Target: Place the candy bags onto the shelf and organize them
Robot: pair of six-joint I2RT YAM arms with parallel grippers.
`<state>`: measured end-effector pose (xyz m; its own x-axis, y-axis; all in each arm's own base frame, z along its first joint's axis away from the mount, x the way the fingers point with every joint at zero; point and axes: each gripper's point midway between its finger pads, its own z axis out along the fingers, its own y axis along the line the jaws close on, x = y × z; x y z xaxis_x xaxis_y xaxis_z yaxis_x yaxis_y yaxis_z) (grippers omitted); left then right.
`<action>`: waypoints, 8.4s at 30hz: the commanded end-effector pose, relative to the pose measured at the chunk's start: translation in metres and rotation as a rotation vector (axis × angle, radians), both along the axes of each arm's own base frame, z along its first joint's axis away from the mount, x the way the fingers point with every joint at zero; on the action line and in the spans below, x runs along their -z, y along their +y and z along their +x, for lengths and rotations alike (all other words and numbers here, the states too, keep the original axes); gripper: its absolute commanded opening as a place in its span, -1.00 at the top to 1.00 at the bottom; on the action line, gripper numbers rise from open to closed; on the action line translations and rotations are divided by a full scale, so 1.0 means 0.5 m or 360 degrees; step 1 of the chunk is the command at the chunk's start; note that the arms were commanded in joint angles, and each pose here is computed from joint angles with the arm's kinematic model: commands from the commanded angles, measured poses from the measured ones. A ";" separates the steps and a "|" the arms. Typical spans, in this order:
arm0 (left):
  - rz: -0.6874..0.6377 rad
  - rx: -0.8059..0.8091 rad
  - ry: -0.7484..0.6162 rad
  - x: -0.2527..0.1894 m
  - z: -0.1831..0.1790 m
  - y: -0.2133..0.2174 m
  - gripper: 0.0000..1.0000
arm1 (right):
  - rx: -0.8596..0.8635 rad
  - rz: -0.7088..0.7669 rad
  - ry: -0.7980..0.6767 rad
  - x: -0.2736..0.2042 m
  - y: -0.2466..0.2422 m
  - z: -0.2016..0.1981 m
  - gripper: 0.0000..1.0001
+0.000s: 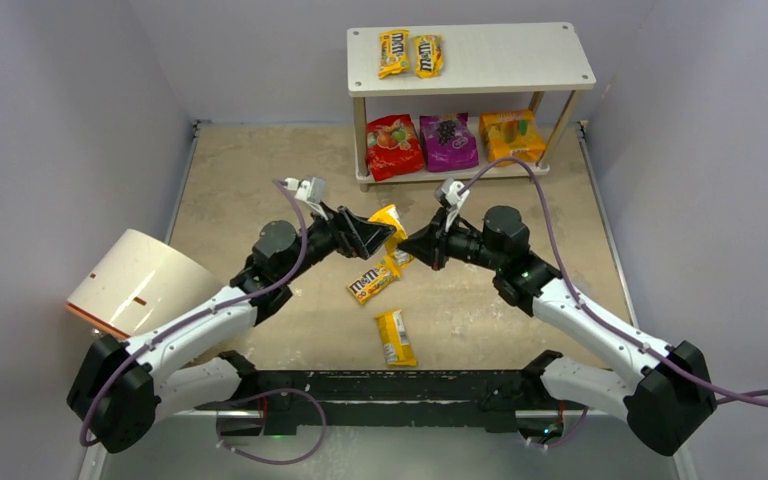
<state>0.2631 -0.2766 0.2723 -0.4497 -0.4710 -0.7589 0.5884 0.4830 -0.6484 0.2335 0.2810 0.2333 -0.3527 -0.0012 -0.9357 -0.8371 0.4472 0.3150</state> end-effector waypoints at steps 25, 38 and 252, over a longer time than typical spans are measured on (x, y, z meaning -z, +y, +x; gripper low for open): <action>0.0265 -0.0810 0.0919 0.045 0.090 0.107 1.00 | -0.0068 -0.0277 -0.0717 -0.026 0.033 0.037 -0.89; 0.0202 -0.0934 0.1326 0.070 0.083 0.093 1.00 | 0.0035 -0.0426 -0.1092 -0.015 0.069 0.084 -0.92; 0.0469 -0.0903 -0.0158 0.014 0.026 0.222 -1.00 | 0.0890 -0.0077 -0.0398 -0.483 -0.370 0.597 -0.45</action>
